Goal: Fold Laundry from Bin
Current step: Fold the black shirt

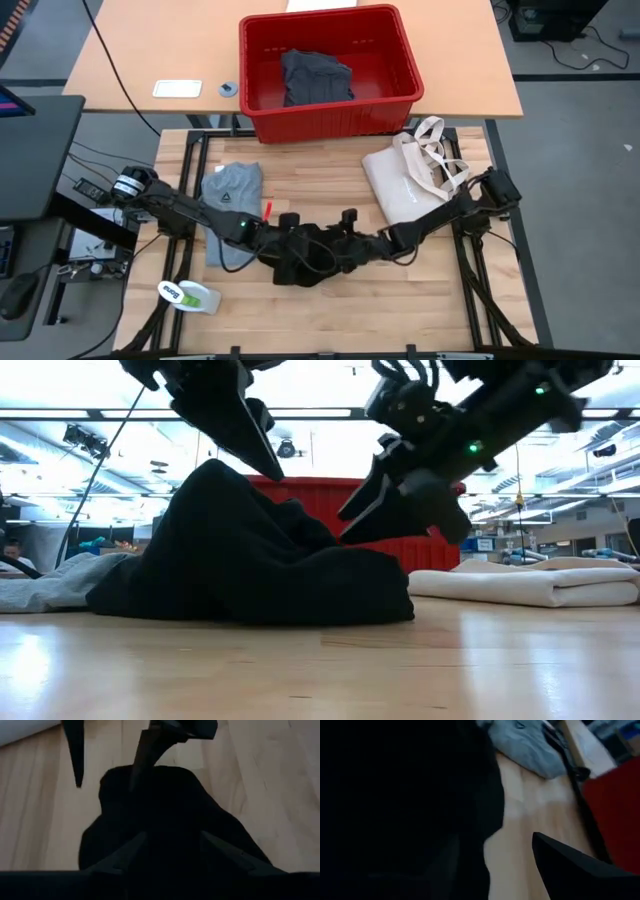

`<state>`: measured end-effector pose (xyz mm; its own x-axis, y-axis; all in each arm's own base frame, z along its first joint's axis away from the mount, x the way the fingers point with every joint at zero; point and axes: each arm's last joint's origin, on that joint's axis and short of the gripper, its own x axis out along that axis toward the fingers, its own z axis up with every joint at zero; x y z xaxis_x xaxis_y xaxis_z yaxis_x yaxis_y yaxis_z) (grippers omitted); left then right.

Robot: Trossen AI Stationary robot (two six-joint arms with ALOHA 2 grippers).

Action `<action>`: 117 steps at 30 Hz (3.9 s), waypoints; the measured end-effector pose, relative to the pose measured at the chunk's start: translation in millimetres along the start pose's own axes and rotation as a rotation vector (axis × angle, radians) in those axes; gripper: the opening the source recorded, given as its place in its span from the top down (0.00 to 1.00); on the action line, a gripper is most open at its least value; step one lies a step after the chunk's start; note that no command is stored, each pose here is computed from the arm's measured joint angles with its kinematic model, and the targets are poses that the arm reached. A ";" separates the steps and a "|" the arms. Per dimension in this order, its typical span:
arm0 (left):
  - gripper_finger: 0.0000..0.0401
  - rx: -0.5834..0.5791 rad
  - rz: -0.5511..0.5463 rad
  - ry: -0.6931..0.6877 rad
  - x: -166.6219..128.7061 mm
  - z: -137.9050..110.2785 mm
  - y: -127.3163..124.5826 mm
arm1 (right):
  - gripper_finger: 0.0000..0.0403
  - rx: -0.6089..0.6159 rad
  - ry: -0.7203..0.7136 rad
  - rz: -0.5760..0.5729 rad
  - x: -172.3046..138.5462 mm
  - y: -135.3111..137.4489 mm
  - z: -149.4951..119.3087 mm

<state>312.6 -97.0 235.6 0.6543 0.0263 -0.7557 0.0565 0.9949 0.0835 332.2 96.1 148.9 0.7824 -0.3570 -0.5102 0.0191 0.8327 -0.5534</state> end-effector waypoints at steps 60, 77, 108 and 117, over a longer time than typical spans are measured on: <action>0.55 0.200 0.065 -0.092 8.1 8.3 -3.6 | 0.93 -0.402 0.037 -0.370 -88.6 56.6 -0.3; 0.55 0.132 -0.038 -0.217 19.0 19.5 -10.5 | 0.81 0.041 0.267 0.022 -120.6 78.8 -45.5; 0.55 -0.094 -0.167 -0.215 21.4 9.7 -58.8 | 0.40 0.443 -0.003 0.470 -97.9 109.2 -0.7; 0.55 0.019 -0.196 -0.225 13.4 3.4 -81.2 | 0.40 0.396 0.025 0.148 -122.9 76.2 -7.6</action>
<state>319.3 -177.8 220.9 0.7802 -0.1908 -0.5957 0.2112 0.9768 -0.0362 232.7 200.2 164.4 0.7796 -0.2278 -0.5834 0.1497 0.9723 -0.1796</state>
